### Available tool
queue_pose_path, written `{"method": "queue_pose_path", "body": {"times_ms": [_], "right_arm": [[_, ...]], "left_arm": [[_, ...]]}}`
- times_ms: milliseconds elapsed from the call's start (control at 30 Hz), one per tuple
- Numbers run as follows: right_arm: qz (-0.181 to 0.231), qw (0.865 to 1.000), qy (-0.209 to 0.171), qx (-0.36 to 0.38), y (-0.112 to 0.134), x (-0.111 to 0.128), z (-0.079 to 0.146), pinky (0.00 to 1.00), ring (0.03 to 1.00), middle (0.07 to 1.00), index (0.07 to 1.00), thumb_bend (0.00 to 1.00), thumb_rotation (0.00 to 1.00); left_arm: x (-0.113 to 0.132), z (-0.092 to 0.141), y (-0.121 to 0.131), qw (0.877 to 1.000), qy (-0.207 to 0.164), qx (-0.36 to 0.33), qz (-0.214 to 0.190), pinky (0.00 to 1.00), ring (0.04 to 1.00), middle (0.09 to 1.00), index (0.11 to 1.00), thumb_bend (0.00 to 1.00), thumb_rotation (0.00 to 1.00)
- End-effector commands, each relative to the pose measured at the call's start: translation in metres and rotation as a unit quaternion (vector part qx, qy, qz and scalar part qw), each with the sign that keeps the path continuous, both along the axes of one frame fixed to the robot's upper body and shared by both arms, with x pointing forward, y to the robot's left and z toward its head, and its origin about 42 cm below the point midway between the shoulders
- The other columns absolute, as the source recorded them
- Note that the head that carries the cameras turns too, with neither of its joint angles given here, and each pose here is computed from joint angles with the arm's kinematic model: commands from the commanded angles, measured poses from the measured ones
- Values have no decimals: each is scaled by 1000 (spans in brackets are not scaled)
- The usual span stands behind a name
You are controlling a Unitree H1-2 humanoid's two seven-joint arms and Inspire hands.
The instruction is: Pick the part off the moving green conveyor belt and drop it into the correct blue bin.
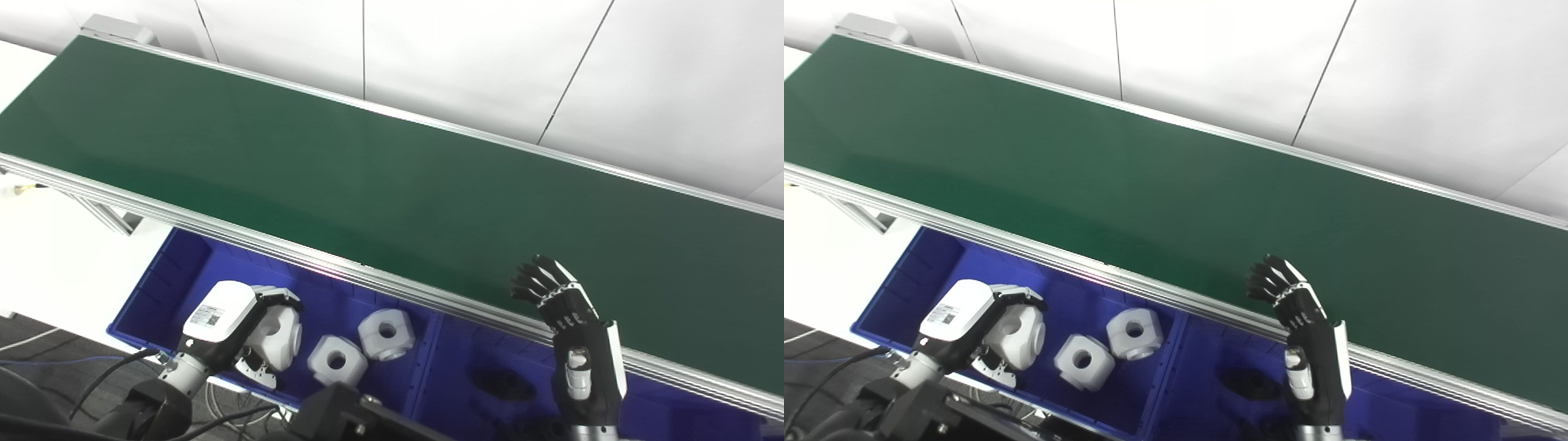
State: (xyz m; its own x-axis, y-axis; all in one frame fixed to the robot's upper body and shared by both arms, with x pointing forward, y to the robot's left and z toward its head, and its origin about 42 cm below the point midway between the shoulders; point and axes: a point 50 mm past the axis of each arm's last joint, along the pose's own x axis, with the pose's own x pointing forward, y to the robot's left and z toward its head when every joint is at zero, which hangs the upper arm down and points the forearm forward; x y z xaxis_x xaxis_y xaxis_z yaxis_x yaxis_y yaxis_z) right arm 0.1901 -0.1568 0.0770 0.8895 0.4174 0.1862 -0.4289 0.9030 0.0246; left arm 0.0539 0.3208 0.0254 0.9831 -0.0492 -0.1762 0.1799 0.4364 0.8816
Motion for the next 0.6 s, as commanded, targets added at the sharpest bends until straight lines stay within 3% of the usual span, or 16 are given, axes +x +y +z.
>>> {"method": "queue_pose_path", "body": {"times_ms": [0, 233, 567], "right_arm": [[2, 1000, -26, 14, 4, 2, 8, 682, 742, 775, 809, 827, 896], [3, 1000, -27, 13, 5, -3, 9, 684, 744, 772, 810, 822, 890], [6, 1000, -24, 18, 6, -7, 11, 675, 739, 767, 809, 827, 887]], "left_arm": [[0, 8, 5, 999, -29, 4, 12, 441, 481, 473, 509, 517, 0], [-1, 13, 4, 997, -70, -14, 39, 429, 469, 467, 512, 517, 0], [2, 14, 5, 995, -74, -10, 64, 411, 469, 472, 511, 518, 0]]}}
